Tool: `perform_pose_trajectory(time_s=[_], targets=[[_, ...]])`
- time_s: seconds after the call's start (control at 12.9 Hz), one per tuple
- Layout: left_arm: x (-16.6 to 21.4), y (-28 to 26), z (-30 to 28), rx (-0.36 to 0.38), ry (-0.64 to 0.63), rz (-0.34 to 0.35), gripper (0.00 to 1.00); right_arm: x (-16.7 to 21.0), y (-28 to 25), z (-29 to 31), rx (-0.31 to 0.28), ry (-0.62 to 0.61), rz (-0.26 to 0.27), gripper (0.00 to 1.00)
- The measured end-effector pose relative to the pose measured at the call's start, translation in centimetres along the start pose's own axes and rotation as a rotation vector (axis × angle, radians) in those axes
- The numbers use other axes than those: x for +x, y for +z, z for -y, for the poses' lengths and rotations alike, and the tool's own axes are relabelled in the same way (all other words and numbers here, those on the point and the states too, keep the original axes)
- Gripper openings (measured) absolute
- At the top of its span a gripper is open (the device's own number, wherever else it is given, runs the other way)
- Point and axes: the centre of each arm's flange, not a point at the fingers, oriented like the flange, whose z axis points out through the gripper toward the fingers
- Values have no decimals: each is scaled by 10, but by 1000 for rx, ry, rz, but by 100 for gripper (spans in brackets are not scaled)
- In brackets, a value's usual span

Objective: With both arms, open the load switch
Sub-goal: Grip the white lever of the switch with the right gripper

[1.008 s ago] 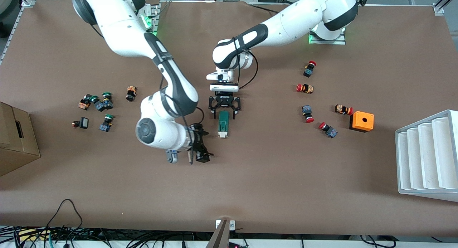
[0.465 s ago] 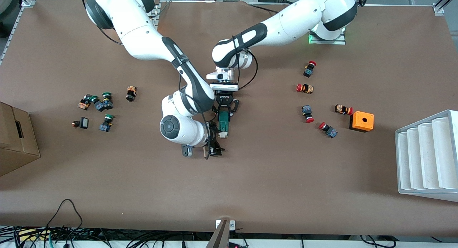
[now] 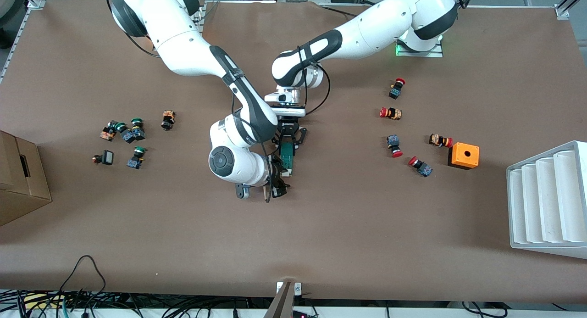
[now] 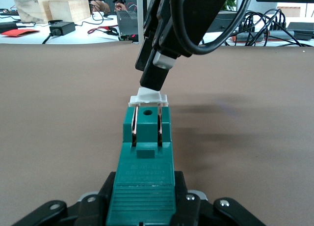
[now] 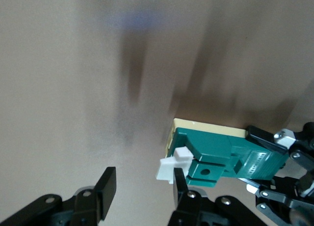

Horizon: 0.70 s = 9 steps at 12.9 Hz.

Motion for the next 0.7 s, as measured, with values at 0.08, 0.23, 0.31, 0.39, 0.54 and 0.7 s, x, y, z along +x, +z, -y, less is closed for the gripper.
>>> perform_pose_trajectory(time_s=[0.08,0.23,0.31,0.39,0.54,0.7], targets=[[0,0,0,0,0,0,48,0,1,-1,-6,3,-1,55],[0,0,0,0,-1,0,48,1,3,-3,-25,24,-5,52],[0,0,0,0,-1,0,48,1,4,-4,-37,34,-7,52],[0,0,0,0,-1,0,48,1,5,-5,-48,42,-9,52],[0,0,0,0,-1,0,48,2,6,-6,-58,63,-11,52],[0,0,0,0,-1,0,48,2,8,-8,-68,83,-13,52]])
